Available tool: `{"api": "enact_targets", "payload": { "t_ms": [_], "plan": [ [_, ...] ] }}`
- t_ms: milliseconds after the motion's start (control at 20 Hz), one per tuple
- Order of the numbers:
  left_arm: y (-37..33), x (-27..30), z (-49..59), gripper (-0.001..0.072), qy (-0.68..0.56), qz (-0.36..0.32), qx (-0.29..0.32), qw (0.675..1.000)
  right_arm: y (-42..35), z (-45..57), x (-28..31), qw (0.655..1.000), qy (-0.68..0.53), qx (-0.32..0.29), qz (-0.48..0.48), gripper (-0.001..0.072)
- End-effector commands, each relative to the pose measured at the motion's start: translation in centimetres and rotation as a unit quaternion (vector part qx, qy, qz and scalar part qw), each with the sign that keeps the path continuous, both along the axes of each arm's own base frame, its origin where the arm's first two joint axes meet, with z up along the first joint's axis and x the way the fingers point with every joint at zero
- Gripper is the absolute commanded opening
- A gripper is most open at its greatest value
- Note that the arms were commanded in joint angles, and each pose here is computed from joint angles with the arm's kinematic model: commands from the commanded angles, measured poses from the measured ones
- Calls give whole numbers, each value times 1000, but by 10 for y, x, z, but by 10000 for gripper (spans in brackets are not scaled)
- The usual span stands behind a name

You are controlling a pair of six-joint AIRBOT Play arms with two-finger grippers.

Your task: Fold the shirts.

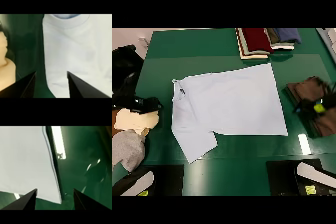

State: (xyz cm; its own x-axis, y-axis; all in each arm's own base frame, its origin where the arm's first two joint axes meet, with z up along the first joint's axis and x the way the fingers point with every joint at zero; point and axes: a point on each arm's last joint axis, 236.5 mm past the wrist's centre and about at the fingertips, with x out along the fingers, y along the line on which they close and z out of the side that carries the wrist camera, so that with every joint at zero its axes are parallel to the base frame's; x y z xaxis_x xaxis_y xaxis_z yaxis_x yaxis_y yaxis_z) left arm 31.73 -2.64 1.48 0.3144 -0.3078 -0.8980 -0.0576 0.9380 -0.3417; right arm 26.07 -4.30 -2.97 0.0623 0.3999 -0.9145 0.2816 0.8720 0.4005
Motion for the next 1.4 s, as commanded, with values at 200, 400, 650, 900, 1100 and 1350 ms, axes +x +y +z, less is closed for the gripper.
{"api": "enact_targets", "payload": {
  "t_ms": [200,400,650,900,1100,1350],
  "plan": [
    [-4,-20,-13,469,18,12,-8,1000,43,-58,-67,996,69,56,-20,500],
    [-3,-21,-13,469,19,11,-6,1000,65,-69,-60,996,67,51,28,335],
    [-7,-39,-31,470,54,7,-11,998,68,-43,-36,997,-1,1,81,15],
    [-24,-62,-79,470,82,43,-53,994,66,-22,-25,995,-48,-17,81,15],
    [-34,-64,-93,470,72,54,-77,993,66,-21,-26,995,-47,-15,81,15],
    [-61,-71,-97,468,78,0,-80,994,67,-21,-26,996,-48,-13,80,15]
  ]
}}
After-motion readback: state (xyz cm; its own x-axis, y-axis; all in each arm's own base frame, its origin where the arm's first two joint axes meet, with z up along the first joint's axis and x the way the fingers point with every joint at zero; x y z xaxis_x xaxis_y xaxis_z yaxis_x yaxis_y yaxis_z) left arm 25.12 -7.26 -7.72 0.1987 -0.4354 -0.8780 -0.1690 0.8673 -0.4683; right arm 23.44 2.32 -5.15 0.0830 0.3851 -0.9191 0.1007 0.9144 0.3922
